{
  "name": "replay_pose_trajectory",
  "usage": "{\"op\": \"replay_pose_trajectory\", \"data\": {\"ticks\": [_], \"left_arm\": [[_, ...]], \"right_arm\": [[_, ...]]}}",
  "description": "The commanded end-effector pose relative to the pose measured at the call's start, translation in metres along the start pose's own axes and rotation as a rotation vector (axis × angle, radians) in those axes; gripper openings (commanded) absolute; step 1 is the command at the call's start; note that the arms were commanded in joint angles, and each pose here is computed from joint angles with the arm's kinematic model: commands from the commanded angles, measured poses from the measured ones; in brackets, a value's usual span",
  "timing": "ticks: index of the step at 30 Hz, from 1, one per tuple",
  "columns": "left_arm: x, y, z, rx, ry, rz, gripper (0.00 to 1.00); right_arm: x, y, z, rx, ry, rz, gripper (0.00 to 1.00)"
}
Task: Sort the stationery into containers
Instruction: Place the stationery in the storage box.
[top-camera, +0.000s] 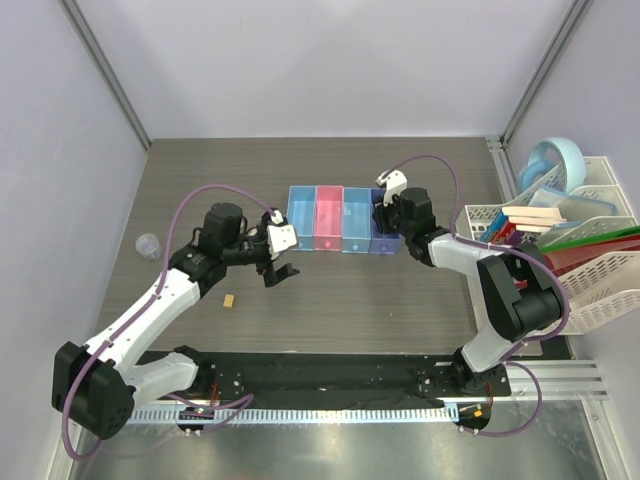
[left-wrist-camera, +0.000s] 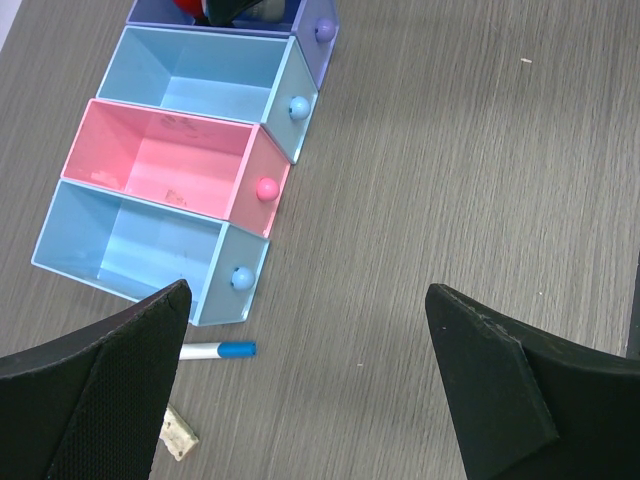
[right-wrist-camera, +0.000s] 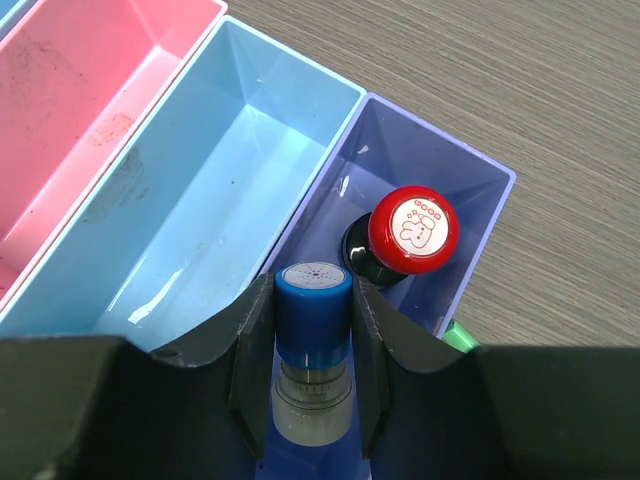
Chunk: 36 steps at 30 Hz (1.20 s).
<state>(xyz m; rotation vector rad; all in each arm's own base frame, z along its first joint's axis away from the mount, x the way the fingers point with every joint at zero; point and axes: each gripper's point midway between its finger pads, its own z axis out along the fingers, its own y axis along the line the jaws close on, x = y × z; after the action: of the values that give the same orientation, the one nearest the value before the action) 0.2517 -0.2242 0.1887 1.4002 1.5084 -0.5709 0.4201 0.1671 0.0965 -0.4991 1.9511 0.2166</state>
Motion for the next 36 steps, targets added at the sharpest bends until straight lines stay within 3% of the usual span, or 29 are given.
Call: {"op": "replay_pose_trajectory", "data": {"ticks": [1,12,21,36], "left_arm": [[-0.01,0.0,-0.003,-0.001,-0.03,0.029,1.0],[-0.011,0.0,-0.003,-0.001,-0.033,0.029,1.0],[-0.011,0.0,-0.003,0.0,-0.034,0.028,1.0],[-0.011,0.0,-0.004,-0.003,-0.03,0.028,1.0]], "right_arm": [[-0.015,-0.001,0.0,-0.003,-0.051,0.008,0.3],[-0.016,0.0,0.001,-0.006,-0.053,0.01,0.33],[-0.018,0.0,0.001,-0.011,-0.053,0.008,0.43],[-0.03,0.002,-0.006,-0.027,-0.06,-0.007,0.43]]}}
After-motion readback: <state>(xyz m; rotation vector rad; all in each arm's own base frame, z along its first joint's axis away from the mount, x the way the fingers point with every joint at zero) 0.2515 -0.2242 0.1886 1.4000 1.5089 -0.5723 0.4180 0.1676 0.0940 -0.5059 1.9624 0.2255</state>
